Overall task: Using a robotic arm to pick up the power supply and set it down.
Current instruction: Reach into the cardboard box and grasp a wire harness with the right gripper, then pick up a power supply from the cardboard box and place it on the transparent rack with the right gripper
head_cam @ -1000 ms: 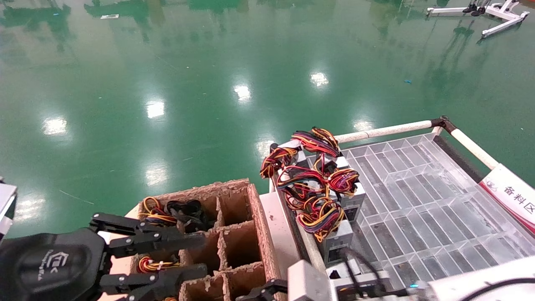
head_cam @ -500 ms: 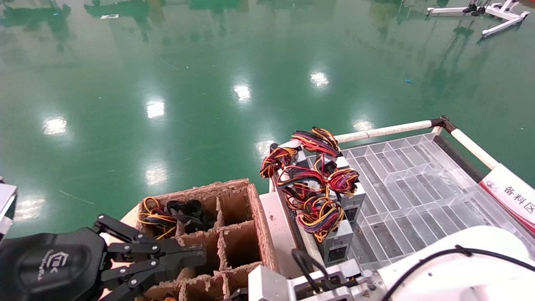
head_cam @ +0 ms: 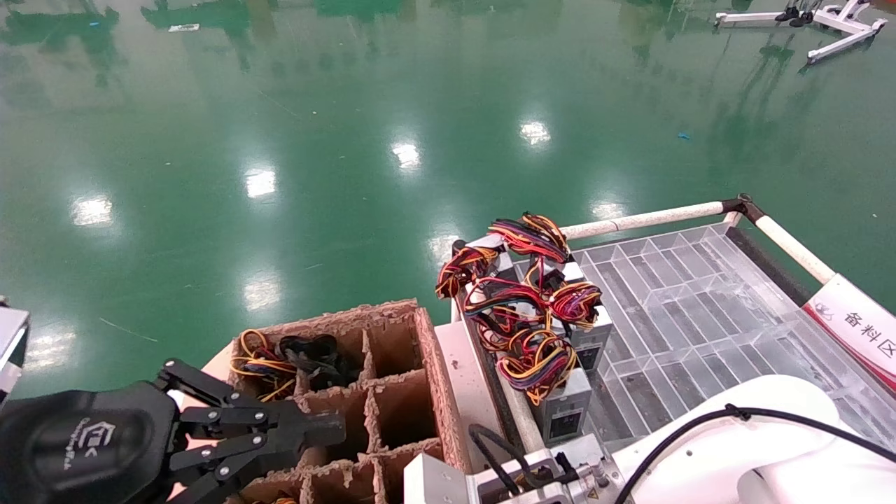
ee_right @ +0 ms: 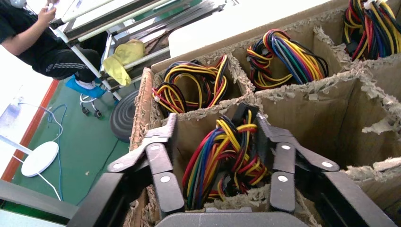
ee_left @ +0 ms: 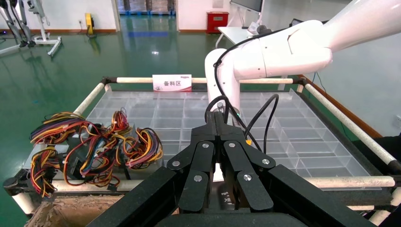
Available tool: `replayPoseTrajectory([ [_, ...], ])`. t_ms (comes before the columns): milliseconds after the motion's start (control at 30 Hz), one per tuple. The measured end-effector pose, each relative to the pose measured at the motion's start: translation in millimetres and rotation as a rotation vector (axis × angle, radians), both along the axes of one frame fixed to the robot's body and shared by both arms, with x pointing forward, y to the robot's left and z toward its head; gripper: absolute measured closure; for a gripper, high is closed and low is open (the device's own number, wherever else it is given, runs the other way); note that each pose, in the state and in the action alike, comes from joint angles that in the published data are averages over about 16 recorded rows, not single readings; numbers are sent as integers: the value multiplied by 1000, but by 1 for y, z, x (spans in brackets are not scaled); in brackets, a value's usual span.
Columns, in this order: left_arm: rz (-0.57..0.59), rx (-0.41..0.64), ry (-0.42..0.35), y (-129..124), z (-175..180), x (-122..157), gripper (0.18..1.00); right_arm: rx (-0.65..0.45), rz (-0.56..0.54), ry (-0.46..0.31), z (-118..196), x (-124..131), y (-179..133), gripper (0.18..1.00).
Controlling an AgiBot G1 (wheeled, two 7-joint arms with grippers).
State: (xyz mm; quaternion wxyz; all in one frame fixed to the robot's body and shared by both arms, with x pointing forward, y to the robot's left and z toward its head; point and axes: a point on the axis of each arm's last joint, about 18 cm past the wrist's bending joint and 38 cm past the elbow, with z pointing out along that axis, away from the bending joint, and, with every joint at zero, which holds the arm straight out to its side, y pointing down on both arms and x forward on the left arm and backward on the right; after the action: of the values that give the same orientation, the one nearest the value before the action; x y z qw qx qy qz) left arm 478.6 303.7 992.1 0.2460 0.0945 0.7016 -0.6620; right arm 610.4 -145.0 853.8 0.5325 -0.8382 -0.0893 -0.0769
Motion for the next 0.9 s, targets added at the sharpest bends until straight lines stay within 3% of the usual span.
replayPoseTrajectory([
  [467, 0, 0, 0, 0, 0, 0, 910, 0, 0, 13, -4, 1, -5, 785],
  [700, 0, 0, 0, 0, 0, 0, 794, 37, 7, 20, -1, -4, -11, 888],
  [900, 0, 0, 0, 0, 0, 0, 664, 120, 19, 13, 11, -12, -22, 928],
])
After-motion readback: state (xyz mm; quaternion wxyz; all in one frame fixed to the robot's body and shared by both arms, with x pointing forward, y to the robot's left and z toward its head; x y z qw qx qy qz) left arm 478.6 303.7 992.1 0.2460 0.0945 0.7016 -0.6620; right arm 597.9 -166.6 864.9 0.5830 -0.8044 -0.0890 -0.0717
